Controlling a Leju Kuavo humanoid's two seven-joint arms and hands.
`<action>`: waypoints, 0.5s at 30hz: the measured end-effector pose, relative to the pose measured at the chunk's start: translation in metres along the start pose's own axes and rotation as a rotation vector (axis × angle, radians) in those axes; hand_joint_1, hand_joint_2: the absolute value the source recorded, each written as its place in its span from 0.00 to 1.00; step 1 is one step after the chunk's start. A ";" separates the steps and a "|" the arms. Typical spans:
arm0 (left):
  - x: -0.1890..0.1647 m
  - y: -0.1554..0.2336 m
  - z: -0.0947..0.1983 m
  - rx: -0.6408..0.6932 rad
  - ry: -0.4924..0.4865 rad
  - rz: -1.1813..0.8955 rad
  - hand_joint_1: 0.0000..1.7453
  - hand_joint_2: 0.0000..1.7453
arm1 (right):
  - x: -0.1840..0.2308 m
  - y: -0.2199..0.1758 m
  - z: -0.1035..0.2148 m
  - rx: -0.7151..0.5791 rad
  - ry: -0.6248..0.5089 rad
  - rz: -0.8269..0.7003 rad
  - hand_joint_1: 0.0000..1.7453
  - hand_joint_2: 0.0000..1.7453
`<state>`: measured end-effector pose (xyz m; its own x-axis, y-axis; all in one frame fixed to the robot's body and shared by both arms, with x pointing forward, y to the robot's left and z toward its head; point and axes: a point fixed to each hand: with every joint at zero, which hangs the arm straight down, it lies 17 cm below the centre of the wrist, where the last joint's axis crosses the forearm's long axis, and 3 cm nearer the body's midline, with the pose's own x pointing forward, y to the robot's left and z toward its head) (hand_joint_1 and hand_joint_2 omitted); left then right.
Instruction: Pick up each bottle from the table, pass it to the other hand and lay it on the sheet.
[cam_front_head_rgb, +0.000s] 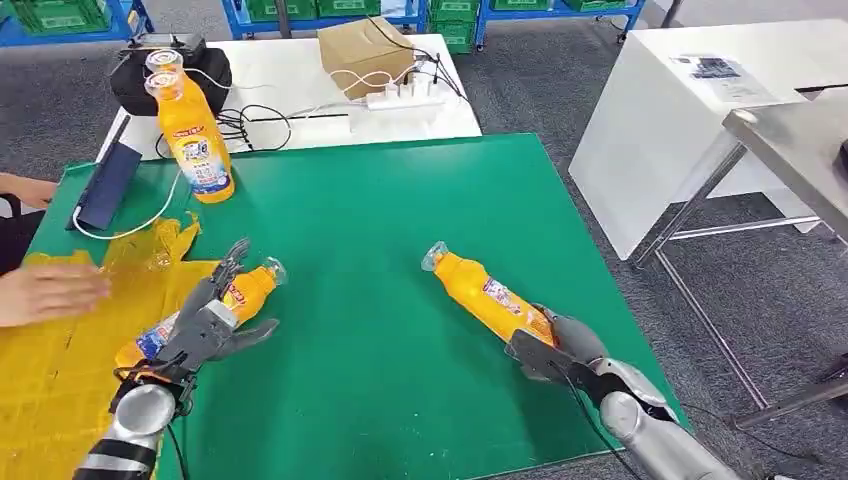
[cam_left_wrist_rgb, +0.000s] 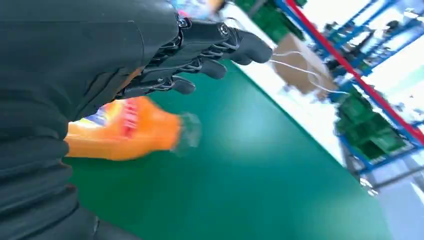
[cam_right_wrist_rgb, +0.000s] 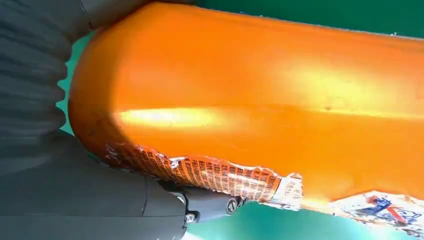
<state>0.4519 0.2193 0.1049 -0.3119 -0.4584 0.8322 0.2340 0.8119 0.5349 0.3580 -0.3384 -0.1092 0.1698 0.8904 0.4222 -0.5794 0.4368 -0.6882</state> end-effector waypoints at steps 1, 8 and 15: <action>-0.003 0.001 0.004 0.004 0.007 0.001 0.00 0.00 | 0.002 0.001 0.000 -0.002 -0.003 -0.012 1.00 1.00; 0.021 0.005 0.048 0.019 -0.039 0.433 0.00 1.00 | 0.109 -0.001 0.015 -0.097 -0.299 -0.349 1.00 1.00; 0.092 -0.001 0.073 -0.044 -0.169 0.815 0.00 1.00 | 0.282 -0.065 0.070 -0.203 -0.717 -0.500 1.00 1.00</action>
<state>0.3555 0.2029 0.1703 -0.1624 0.3298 0.9300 0.4806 0.8496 -0.2174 0.3878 -0.1250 0.0962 -0.2138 0.3259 0.9209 -0.4081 0.8267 -0.3873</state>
